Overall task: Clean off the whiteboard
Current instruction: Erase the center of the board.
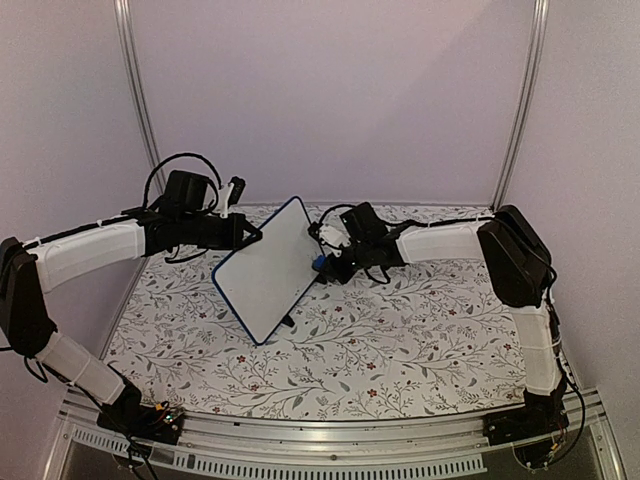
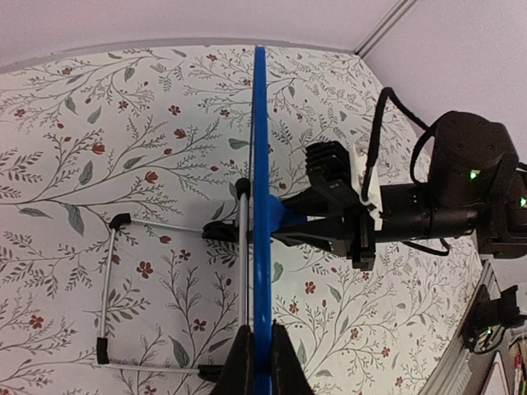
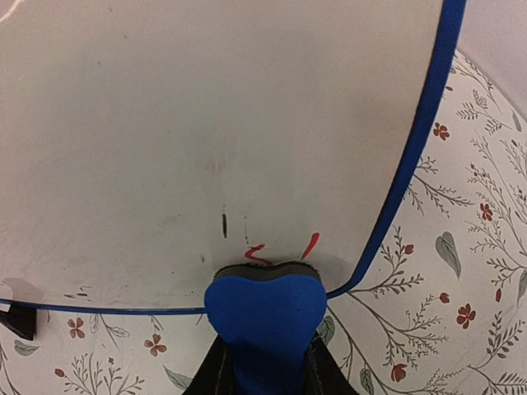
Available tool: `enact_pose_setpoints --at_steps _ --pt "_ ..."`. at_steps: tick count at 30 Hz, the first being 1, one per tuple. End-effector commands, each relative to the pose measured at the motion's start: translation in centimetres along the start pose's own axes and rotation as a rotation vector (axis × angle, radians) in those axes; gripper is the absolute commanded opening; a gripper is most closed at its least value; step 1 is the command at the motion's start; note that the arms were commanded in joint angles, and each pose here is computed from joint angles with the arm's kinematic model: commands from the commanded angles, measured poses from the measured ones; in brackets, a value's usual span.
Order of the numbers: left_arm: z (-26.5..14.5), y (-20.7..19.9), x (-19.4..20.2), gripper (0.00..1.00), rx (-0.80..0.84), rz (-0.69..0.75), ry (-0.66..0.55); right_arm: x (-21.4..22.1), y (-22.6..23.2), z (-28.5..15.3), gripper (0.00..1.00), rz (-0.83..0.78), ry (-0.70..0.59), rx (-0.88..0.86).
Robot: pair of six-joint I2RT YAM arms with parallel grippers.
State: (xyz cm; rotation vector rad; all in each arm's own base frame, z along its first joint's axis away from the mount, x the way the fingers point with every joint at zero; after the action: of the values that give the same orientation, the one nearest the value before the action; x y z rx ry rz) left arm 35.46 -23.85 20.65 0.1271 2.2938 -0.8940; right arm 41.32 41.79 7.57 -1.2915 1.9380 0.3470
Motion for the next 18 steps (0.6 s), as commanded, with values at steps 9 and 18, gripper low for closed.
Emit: enact_pose_setpoints --at_steps 9,18 --pt "0.9 -0.7 2.5 0.00 0.035 0.003 0.098 0.2 -0.7 0.2 0.16 -0.001 -0.011 0.027" --pt "0.9 -0.7 2.5 0.00 0.035 0.004 0.099 -6.2 -2.8 -3.0 0.16 -0.019 -0.141 0.086"
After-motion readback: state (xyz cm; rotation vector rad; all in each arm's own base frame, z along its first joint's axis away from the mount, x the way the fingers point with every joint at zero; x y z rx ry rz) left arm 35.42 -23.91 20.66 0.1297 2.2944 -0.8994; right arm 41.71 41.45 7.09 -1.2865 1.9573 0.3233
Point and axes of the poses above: each gripper's point midway between its finger pads, its own z axis out along the fingers, its own y axis along the line the jaws close on, x = y × z, the point moved 1 cm from there along -z, back along the fingers, and after that the axes turned 11 degrees about -z, right-handed, at the moved point
